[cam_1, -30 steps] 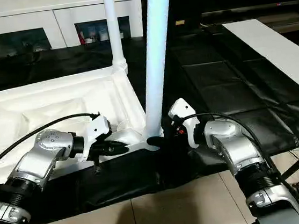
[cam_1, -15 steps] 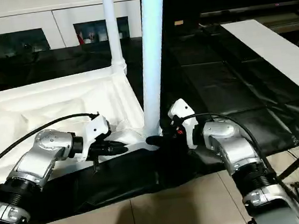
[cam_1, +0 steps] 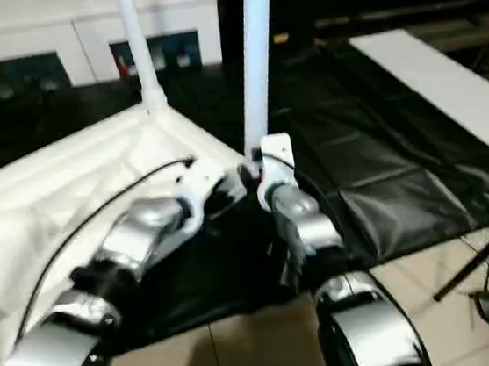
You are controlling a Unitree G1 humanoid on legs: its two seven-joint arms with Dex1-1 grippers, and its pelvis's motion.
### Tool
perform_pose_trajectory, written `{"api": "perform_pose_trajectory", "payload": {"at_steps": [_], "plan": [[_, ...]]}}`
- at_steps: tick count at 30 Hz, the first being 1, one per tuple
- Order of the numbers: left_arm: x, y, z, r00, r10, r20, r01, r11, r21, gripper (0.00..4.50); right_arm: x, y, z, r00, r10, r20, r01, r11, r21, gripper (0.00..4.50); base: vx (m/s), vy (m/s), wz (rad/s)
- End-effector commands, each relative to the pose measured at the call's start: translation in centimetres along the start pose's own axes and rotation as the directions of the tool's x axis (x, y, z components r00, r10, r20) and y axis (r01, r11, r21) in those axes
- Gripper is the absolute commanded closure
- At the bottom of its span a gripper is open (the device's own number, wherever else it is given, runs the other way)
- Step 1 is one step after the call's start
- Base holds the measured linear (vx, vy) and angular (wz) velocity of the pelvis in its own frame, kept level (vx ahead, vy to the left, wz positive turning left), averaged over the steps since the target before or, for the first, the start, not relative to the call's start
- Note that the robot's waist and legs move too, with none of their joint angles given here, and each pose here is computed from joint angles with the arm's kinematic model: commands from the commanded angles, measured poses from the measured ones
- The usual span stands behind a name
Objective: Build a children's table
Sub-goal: Rotate leg to tighten
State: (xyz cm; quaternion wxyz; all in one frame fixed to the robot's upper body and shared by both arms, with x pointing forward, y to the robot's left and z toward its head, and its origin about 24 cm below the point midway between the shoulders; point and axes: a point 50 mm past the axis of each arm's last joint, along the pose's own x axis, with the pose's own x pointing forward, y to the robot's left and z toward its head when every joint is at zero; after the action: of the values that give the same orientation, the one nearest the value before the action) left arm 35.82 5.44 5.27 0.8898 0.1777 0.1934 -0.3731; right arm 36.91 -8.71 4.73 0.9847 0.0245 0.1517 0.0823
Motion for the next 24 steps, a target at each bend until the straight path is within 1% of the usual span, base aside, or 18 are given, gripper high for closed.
{"api": "perform_pose_trajectory", "payload": {"at_steps": [1, 2, 3, 4, 5, 6, 7, 9, 10, 13, 14, 15, 18, 19, 20, 21, 23, 24], "plan": [[0.2, 0.3, 0.1, 0.997, 0.075, 0.022, -0.075, 0.997, -0.009, 4.50, 0.1, 2.4, 0.4, 0.995, 0.098, 0.024, -0.098, 0.995, -0.004, 1.81, 0.000, 0.000, 0.00], [0.2, 0.5, 0.3, 0.996, 0.086, 0.030, -0.085, 0.996, -0.018, 4.50, 0.1, 2.8, 0.8, 0.989, 0.136, 0.059, -0.136, 0.991, 0.002, 1.81, 0.000, 0.000, 0.00], [0.2, 0.5, 0.3, 0.996, 0.085, 0.031, -0.085, 0.996, -0.015, 4.50, 0.0, 2.8, 0.9, 0.988, 0.137, 0.064, -0.137, 0.991, 0.001, 1.46, 0.000, 0.000, 0.00], [0.0, 0.7, 0.2, 0.997, 0.074, 0.036, -0.075, 0.997, 0.012, 4.50, -0.1, 2.5, 1.7, 0.980, 0.153, 0.129, -0.152, 0.988, -0.023, 1.25, 0.000, 0.000, 0.00], [0.0, 0.7, 0.2, 0.997, 0.074, 0.036, -0.075, 0.997, 0.012, 4.50, -0.1, 2.5, 1.7, 0.980, 0.153, 0.129, -0.152, 0.988, -0.023, 1.11, 0.000, 0.000, 0.00], [-0.4, 0.9, -0.2, 0.998, 0.039, 0.040, -0.040, 0.999, 0.018, 4.50, -0.4, 1.4, 2.2, 0.975, 0.150, 0.165, -0.143, 0.988, -0.058, 1.11, 0.000, 0.000, 0.00], [-0.4, 0.9, -0.2, 0.998, 0.039, 0.040, -0.040, 0.999, 0.018, 4.50, -0.4, 1.4, 2.2, 0.975, 0.150, 0.165, -0.143, 0.988, -0.058, 1.05, 0.000, 0.000, 0.00], [-0.9, 1.2, -0.7, 0.999, 0.013, 0.036, -0.013, 1.000, 0.019, 4.50, -0.8, 0.2, 2.2, 0.971, 0.159, 0.177, -0.148, 0.986, -0.074, 1.05, 0.000, 0.000, 0.00], [-1.6, 1.3, -1.2, 0.998, -0.052, 0.040, 0.050, 0.997, 0.050, 4.50, -1.6, -1.1, 2.1, 0.962, 0.209, 0.176, -0.198, 0.977, -0.079, 1.05, 0.000, 0.000, 0.00], [-2.2, 1.5, -1.7, 0.996, -0.086, 0.035, 0.083, 0.994, 0.066, 4.50, -2.2, -1.9, 1.9, 0.948, 0.271, 0.165, -0.259, 0.962, -0.089, 1.05, 0.000, 0.000, 0.00], [-2.8, 1.5, -2.0, 0.988, -0.154, 0.034, 0.150, 0.985, 0.084, 4.50, -3.0, -2.9, 1.7, 0.933, 0.328, 0.145, -0.310, 0.941, -0.133, 1.05, 0.000, 0.000, 0.00], [-2.8, 1.5, -2.0, 0.987, -0.154, 0.034, 0.151, 0.985, 0.084, 4.50, -3.0, -2.9, 1.7, 0.933, 0.328, 0.145, -0.311, 0.941, -0.133, 1.05, 0.000, 0.000, 0.00], [-4.2, 1.5, -2.7, 0.956, -0.292, 0.016, 0.288, 0.950, 0.119, 4.50, -4.7, -4.3, 1.3, 0.880, 0.469, 0.078, -0.444, 0.869, -0.220, 1.05, 0.000, 0.000, 0.00], [-4.8, 1.4, -2.7, 0.935, -0.354, 0.019, 0.348, 0.927, 0.141, 4.50, -5.4, -4.6, 1.2, 0.847, 0.529, 0.040, -0.504, 0.826, -0.254, 1.05, 0.000, 0.000, 0.00], [-5.7, 1.2, -2.8, 0.896, -0.444, 0.006, 0.438, 0.885, 0.161, 4.50, -6.3, -4.9, 1.0, 0.782, 0.623, -0.023, -0.606, 0.752, -0.261, 1.05, 0.000, 0.000, 0.00], [-5.7, 1.2, -2.8, 0.896, -0.444, 0.006, 0.438, 0.885, 0.161, 4.50, -6.3, -4.9, 1.0, 0.782, 0.623, -0.023, -0.606, 0.752, -0.261, 1.05, 0.000, 0.000, 0.00], [-6.2, 1.0, -2.9, 0.867, -0.499, -0.014, 0.494, 0.854, 0.166, 4.50, -7.1, -5.0, 0.8, 0.716, 0.694, -0.081, -0.687, 0.679, -0.260, 1.05, 0.000, 0.000, 0.00], [-6.2, 1.0, -2.9, 0.866, -0.499, -0.015, 0.495, 0.853, 0.166, 4.50, -7.1, -5.0, 0.8, 0.713, 0.696, -0.083, -0.690, 0.676, -0.260, 1.05, 0.000, 0.000, 0.00]]}}
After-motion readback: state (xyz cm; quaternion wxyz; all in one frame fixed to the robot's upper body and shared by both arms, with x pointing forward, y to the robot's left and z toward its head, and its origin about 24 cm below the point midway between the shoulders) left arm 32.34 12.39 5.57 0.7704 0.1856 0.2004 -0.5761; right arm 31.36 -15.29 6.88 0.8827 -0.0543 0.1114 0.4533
